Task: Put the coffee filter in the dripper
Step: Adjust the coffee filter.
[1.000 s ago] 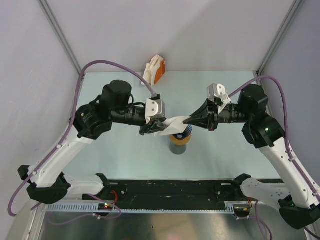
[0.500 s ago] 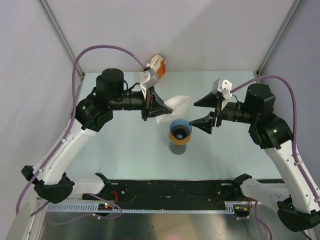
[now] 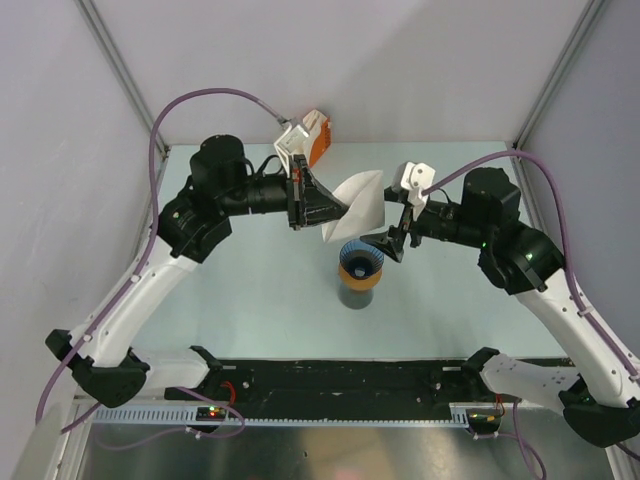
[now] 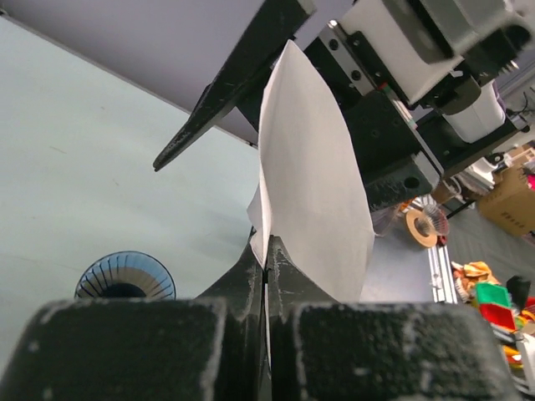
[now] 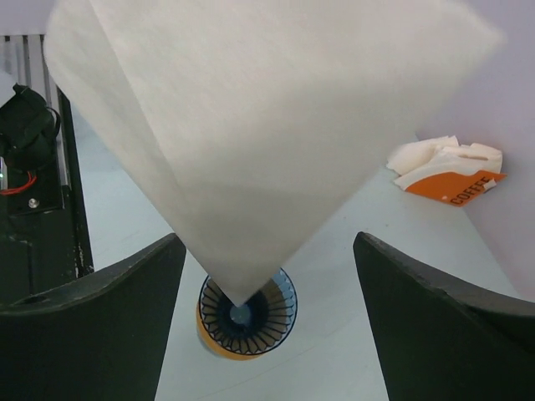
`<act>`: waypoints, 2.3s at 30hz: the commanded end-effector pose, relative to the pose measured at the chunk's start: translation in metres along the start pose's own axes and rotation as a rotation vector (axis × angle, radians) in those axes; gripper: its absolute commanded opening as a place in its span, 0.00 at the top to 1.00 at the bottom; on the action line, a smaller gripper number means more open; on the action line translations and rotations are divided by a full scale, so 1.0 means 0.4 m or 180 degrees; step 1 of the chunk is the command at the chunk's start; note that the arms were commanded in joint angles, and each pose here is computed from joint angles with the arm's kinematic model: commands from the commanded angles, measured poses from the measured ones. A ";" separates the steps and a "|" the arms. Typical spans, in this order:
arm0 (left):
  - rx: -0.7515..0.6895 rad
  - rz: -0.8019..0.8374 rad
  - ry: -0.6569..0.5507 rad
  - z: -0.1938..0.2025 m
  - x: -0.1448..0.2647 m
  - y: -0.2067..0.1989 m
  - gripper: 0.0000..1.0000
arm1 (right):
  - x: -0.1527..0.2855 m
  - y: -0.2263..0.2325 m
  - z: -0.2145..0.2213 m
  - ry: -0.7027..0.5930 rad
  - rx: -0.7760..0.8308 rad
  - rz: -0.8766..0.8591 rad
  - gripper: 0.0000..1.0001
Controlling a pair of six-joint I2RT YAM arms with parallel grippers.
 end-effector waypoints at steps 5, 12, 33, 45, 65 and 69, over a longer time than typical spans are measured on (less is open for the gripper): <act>0.0132 -0.0136 -0.0169 -0.023 0.007 0.002 1.00 | 0.009 0.025 -0.105 -0.0363 0.0395 -0.0062 0.27; 0.0125 -0.0174 -0.0178 -0.026 0.003 0.008 1.00 | 0.013 0.036 -0.098 -0.0330 0.0380 -0.0130 0.40; -0.0323 0.0369 -0.0169 -0.014 0.001 -0.054 1.00 | 0.029 0.077 -0.095 -0.0402 0.0171 -0.0479 0.30; -0.0077 0.0158 -0.0204 -0.024 -0.015 -0.026 1.00 | 0.035 0.072 -0.087 -0.0354 0.0320 -0.0397 0.24; -0.0112 0.0208 -0.0194 -0.018 -0.013 -0.028 1.00 | 0.060 0.090 -0.100 -0.0440 0.0190 -0.0623 0.59; -0.0180 0.0233 -0.0204 -0.021 -0.009 -0.031 0.97 | 0.066 0.093 -0.102 -0.0454 0.0132 -0.0714 0.66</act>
Point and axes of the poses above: each gripper's point midway between its finger pads, its own x axis back along the fingers, its own y axis along the line the jaws close on, z = x × y, the point moved 4 cm from there along x, back along the fingers, and after that the axes turned 15 degrees about -x, right-handed, at the moved point
